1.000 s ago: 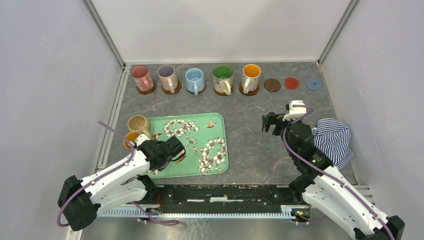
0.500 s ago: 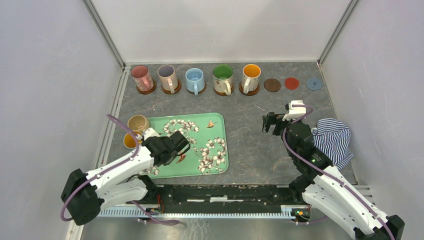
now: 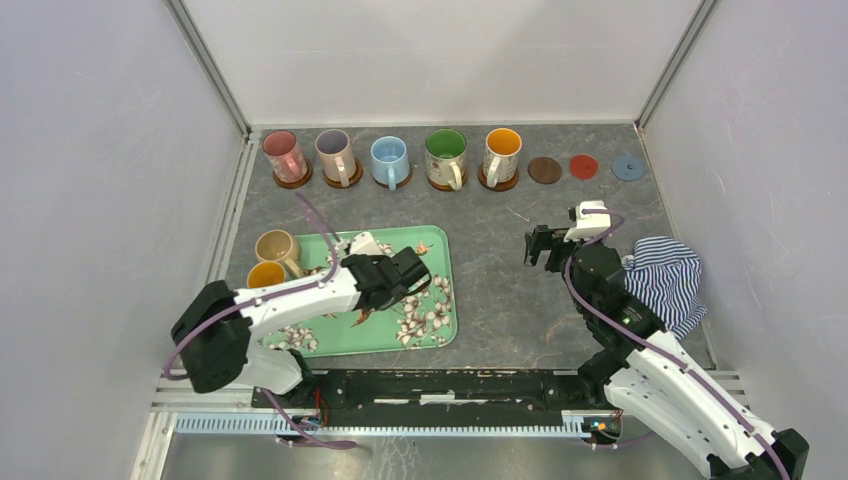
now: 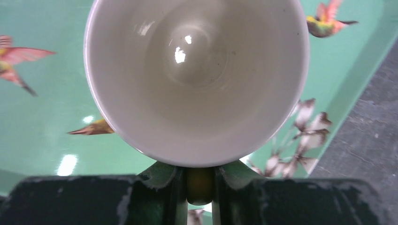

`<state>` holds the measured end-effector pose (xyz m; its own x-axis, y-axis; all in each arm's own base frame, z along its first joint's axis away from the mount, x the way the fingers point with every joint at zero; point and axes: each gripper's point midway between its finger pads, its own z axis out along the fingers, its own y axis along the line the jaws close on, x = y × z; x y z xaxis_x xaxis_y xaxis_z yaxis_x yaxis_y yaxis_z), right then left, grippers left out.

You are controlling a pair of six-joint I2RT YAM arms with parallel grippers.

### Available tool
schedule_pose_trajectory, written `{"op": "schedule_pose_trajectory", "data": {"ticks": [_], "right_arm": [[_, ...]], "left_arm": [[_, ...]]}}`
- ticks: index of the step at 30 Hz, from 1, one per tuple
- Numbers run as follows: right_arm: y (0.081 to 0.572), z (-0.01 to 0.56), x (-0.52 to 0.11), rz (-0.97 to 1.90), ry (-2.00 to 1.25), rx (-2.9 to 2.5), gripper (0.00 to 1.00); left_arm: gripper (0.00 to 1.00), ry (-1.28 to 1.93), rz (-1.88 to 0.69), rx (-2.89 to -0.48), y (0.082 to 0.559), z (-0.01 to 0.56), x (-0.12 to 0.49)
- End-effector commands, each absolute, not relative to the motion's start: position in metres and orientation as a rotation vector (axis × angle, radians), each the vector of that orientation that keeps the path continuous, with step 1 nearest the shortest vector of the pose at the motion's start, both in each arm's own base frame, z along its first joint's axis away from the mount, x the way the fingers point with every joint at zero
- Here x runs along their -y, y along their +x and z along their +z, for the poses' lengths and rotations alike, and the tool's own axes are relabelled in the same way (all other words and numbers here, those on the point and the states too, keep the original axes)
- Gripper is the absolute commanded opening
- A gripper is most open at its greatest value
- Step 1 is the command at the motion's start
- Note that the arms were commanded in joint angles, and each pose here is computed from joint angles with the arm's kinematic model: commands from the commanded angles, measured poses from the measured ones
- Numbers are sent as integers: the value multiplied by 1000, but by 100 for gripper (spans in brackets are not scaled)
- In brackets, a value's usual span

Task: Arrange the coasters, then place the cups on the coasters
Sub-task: Move the cup to the tray.

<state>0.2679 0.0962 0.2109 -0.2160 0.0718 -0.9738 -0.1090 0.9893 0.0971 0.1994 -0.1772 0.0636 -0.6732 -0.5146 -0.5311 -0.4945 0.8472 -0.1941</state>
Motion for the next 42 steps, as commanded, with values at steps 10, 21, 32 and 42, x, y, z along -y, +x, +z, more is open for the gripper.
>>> {"op": "schedule_pose_trajectory", "data": {"ticks": [10,21,32,42], "right_arm": [[270,226,-99,178,-26,-1767,98],[274,216,-113,206,-83,-1814,98],[277,211,-135,313,-93,-1849,98],[271,201,-174,423,-101,-1884,97]], "left_arm": [[19,-480,-233,-2473,231,82,266],[56,-420,-273,-2454,232,98,268],[90,-385,-273,-2302,235,153,232],[100,-307,-327,-2048,231,224,173]]}}
